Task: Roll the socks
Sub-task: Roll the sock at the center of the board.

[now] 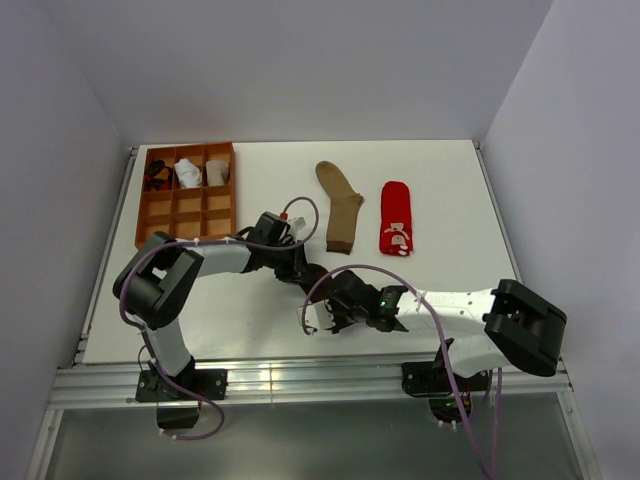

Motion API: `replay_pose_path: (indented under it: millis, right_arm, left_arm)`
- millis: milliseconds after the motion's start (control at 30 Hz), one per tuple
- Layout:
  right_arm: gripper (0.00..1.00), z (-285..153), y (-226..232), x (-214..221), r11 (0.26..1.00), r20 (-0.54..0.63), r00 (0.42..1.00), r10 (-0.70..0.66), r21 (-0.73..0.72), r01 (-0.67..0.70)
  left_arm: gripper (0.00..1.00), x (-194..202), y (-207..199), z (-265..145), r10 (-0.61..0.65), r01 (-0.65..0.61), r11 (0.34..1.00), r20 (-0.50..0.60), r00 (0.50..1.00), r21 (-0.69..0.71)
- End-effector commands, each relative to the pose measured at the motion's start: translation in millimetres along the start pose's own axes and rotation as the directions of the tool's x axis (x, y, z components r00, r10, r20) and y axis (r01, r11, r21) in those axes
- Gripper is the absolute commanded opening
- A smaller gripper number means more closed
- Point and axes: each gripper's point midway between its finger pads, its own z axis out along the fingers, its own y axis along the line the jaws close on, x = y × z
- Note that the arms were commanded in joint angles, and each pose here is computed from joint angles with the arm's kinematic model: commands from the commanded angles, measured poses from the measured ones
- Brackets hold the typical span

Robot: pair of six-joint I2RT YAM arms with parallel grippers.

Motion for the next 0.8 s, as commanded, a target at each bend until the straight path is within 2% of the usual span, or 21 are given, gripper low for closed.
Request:
replay_pose_path:
  millis: [0, 33, 233, 433, 633, 667, 767]
  right_arm:
    - [0.18, -12.6, 21.7, 15.5, 0.995, -0.074, 0.997, 0.035, -0.092, -0.042]
    - [0.18, -14.5, 17.1, 10.6, 0.995, -0.062, 0.997, 0.039, -0.086, -0.044]
    - [0.20, -29.6, 7.5, -15.2, 0.995, -0.003, 1.000, 0.025, -0.097, -0.025]
    - [0.19, -18.9, 22.4, -28.0, 0.971, 0.004, 1.000, 0.022, -0.239, -0.021]
    - [0.19, -15.5, 37.5, -34.6, 0.897, -0.004, 0.996, 0.095, -0.434, -0.087]
    - [0.18, -16.7, 42.6, -26.7, 0.869, -0.037, 0.992, 0.118, -0.480, -0.121]
    - [0.19, -19.9, 40.0, -29.7, 0.811, -0.035, 0.980, 0.194, -0.557, -0.181]
  left_arm:
    - [0.22, -6.9, 26.7, 6.5, 0.022, -0.023, 0.992, -0.013, 1.000, -0.127]
    - [0.21, -0.6, 35.7, 14.3, 0.004, -0.011, 0.989, -0.048, 0.999, -0.145]
    - [0.17, -17.8, 34.6, 33.3, 0.025, -0.035, 0.990, -0.073, 0.997, -0.138]
    - [0.17, -27.3, 30.1, 43.2, 0.053, -0.065, 0.990, -0.096, 0.994, -0.122]
    - [0.16, -34.6, 26.3, 48.3, 0.076, -0.086, 0.991, -0.106, 0.991, -0.102]
    - [0.16, -35.3, 25.0, 48.6, 0.088, -0.099, 0.990, -0.109, 0.990, -0.097]
    - [0.18, -36.4, 20.1, 48.8, 0.103, -0.111, 0.991, -0.112, 0.988, -0.072]
